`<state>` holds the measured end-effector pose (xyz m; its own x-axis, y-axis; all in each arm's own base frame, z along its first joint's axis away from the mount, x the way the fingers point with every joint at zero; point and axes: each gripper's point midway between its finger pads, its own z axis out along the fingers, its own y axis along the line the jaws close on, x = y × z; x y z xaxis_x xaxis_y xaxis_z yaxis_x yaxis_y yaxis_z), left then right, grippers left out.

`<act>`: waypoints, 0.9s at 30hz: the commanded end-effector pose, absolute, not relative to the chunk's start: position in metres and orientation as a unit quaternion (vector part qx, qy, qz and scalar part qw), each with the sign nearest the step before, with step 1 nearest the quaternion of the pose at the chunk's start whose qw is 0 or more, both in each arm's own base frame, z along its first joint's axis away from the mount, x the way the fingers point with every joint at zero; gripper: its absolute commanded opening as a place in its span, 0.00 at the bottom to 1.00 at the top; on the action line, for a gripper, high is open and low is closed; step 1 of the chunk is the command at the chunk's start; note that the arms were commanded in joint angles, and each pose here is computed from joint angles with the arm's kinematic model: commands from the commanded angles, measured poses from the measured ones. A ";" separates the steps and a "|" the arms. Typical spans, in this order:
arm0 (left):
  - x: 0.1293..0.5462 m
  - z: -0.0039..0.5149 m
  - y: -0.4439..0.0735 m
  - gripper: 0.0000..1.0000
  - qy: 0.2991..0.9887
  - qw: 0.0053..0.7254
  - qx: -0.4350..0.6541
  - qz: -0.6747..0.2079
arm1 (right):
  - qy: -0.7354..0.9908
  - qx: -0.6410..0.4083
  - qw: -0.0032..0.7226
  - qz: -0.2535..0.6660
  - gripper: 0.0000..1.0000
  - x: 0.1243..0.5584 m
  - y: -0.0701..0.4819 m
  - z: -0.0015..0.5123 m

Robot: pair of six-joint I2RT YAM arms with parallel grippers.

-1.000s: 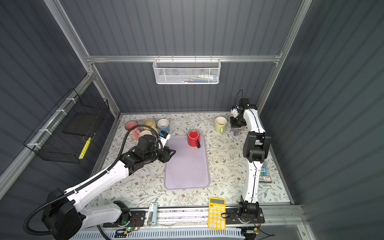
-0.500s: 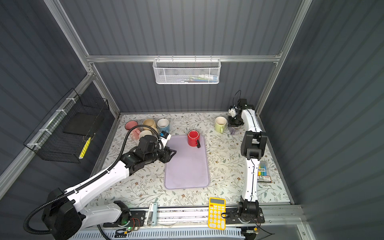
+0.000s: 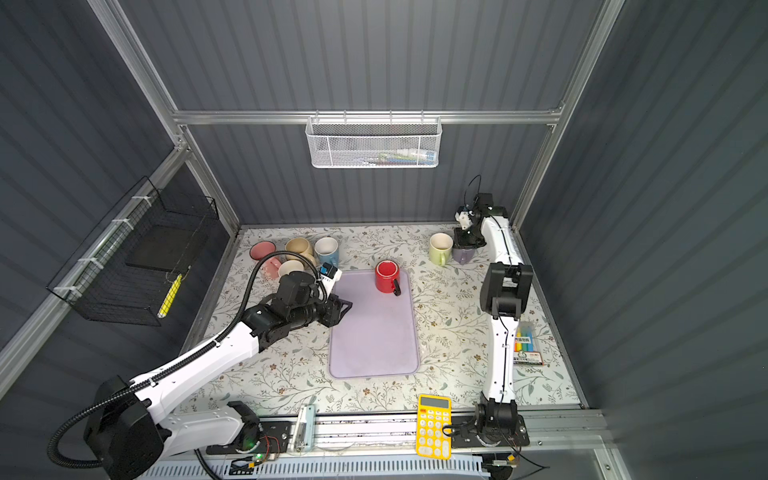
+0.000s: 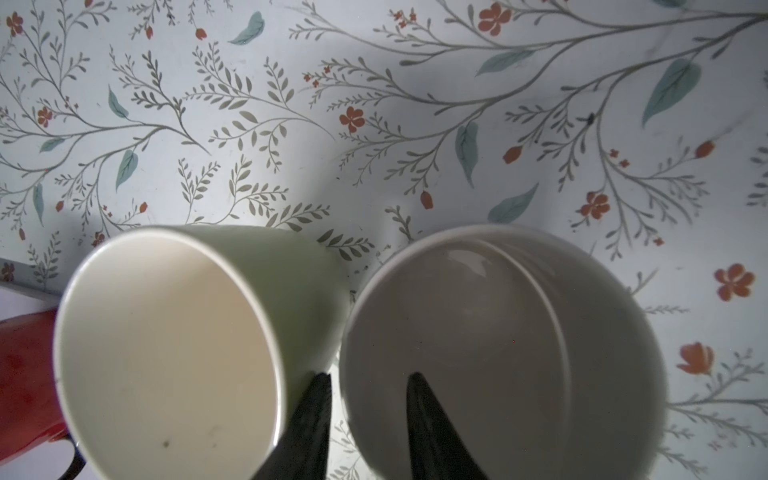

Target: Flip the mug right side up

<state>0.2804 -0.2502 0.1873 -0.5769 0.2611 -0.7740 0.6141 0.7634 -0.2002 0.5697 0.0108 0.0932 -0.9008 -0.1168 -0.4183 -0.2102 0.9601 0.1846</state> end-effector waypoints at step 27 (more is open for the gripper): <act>0.272 0.193 -0.256 0.57 0.852 0.396 0.251 -0.232 | 0.943 -0.069 0.316 0.071 0.36 0.530 0.014 0.191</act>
<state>0.2724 -0.2570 0.1844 -0.5758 0.2716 -0.7712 0.6209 0.7589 -0.1963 0.5308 0.0078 0.1712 -0.8429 -0.0982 -0.5290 -0.1811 0.9776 0.1071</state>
